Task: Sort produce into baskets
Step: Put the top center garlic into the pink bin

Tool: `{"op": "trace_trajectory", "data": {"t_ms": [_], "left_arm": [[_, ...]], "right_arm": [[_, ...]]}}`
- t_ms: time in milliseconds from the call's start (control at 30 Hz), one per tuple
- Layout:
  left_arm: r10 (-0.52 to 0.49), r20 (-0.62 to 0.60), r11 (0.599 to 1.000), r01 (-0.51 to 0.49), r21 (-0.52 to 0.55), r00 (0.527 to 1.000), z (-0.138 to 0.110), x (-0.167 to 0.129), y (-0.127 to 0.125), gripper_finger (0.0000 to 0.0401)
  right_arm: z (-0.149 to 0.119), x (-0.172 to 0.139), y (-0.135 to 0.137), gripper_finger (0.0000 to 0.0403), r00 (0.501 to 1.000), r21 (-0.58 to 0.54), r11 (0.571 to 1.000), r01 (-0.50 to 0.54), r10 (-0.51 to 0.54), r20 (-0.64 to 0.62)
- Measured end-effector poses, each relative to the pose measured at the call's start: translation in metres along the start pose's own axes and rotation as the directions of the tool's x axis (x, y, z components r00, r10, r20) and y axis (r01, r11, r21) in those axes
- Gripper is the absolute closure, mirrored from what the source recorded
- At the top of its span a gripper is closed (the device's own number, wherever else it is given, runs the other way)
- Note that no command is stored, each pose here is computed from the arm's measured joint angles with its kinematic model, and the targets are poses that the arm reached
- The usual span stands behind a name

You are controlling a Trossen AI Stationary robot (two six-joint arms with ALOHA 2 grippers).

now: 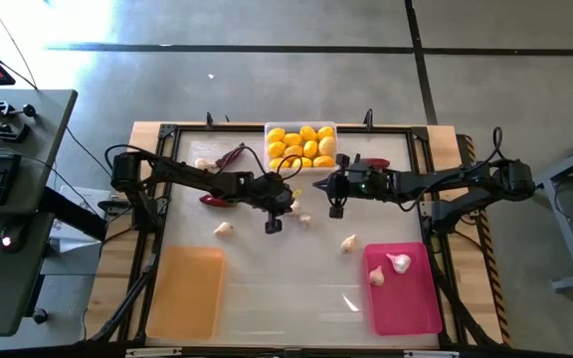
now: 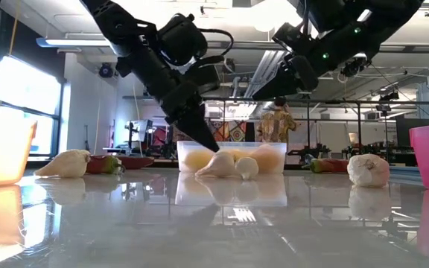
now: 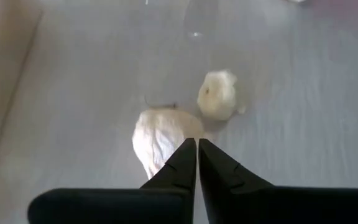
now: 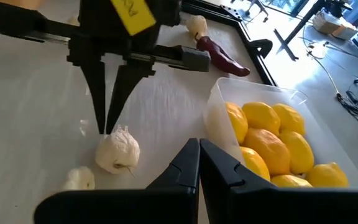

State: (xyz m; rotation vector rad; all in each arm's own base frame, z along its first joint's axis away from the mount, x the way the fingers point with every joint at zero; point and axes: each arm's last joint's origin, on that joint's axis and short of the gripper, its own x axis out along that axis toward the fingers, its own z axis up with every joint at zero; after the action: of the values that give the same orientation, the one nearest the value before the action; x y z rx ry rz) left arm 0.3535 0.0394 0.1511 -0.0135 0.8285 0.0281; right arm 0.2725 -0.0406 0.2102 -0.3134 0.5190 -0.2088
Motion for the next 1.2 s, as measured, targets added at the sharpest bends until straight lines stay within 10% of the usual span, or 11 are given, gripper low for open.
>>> {"op": "trace_trajectory", "data": {"t_ms": [267,500,767,967,1200], "left_arm": [[0.035,-0.055,0.999,-0.034,0.02,0.998,-0.005,0.0,-0.001,0.0349],[0.2,-0.136,0.954,-0.161,0.254,0.97,-0.013,0.001,-0.011,0.0283],[0.187,-0.131,0.964,-0.156,0.215,0.974,-0.02,0.02,-0.005,0.0233],[0.181,-0.124,0.969,-0.156,0.189,0.976,-0.021,0.025,0.001,0.0248],[0.148,-0.096,0.968,-0.124,0.219,0.984,-0.019,0.026,0.0,0.0354]], "right_arm": [[0.0,0.001,-0.007,0.0403,0.999,0.034,0.999,0.028,-0.028,0.015],[-0.001,0.001,-0.007,0.0403,1.0,0.045,0.999,0.029,-0.029,0.009],[-0.001,0.001,-0.007,0.0403,1.0,0.042,0.999,0.029,-0.029,0.008],[-0.001,0.001,-0.007,0.0403,1.0,0.04,0.999,0.027,-0.028,0.005],[-0.001,0.001,-0.007,0.0403,1.0,0.04,0.999,0.027,-0.027,0.003]]}}
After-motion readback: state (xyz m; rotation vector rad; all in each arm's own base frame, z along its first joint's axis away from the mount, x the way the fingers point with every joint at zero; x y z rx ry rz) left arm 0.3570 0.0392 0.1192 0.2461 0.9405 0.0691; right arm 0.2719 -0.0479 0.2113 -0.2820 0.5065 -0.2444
